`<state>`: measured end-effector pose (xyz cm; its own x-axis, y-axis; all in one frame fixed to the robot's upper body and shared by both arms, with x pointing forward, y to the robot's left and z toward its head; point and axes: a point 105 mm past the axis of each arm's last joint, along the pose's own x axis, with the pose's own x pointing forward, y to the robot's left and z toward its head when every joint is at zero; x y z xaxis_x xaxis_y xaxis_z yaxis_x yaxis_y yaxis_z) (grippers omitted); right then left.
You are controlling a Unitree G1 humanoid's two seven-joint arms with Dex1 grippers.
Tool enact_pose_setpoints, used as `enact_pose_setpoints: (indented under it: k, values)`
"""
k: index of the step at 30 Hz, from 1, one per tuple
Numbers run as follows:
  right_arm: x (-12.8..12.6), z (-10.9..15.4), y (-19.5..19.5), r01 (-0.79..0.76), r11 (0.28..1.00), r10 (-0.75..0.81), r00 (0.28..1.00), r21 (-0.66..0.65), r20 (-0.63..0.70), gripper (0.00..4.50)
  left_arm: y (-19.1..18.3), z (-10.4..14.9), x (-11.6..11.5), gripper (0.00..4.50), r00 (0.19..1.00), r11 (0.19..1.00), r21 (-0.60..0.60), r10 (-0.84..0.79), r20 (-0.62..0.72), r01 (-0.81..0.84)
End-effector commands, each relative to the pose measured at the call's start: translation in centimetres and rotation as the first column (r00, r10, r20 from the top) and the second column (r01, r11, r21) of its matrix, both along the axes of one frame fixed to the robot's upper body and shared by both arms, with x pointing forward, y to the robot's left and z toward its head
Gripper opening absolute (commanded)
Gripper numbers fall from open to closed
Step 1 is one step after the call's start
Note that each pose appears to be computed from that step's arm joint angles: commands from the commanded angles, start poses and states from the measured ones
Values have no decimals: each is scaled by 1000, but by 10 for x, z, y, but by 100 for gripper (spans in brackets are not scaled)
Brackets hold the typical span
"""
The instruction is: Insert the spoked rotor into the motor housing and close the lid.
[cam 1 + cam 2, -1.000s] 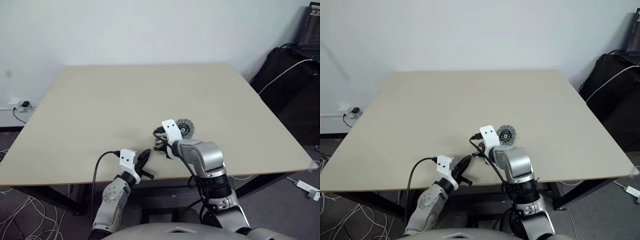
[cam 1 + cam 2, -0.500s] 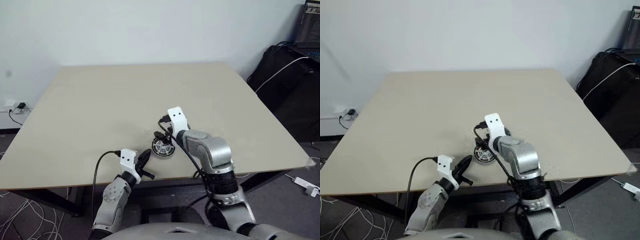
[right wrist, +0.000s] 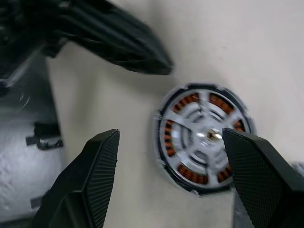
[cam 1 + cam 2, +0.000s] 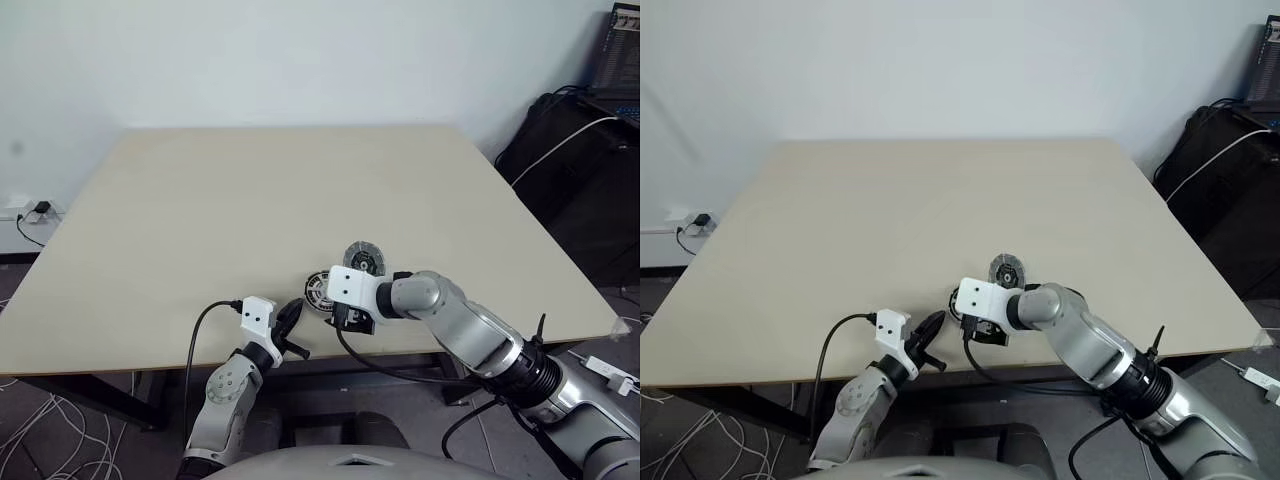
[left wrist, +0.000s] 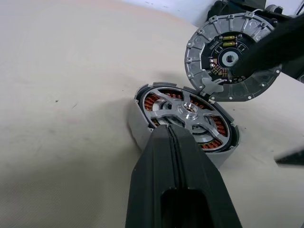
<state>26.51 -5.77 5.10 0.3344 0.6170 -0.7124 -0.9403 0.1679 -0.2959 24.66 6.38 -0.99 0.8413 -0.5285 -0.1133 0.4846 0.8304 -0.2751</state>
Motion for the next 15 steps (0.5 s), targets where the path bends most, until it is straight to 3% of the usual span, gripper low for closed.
enact_pose_setpoints:
  k: [1, 5, 8, 15]
  values:
    - [7, 7, 6, -24, 1000, 24, 998, -6, 52, 367, -3, 19, 5, 0, 998, 1000, -24, 1, 65, 1]
    - [9, -3, 7, -24, 999, 25, 999, -28, 32, 367, -2, 19, 5, 0, 998, 1000, -25, 6, 67, -5]
    - [13, -9, 6, -5, 999, 6, 1000, -37, 18, 312, -3, 19, 6, 0, 998, 1000, -26, 8, 68, -6]
    - [20, -23, -2, 41, 997, -42, 999, -67, -15, 80, -1, 17, 5, 0, 998, 1000, -26, 17, 68, -15]
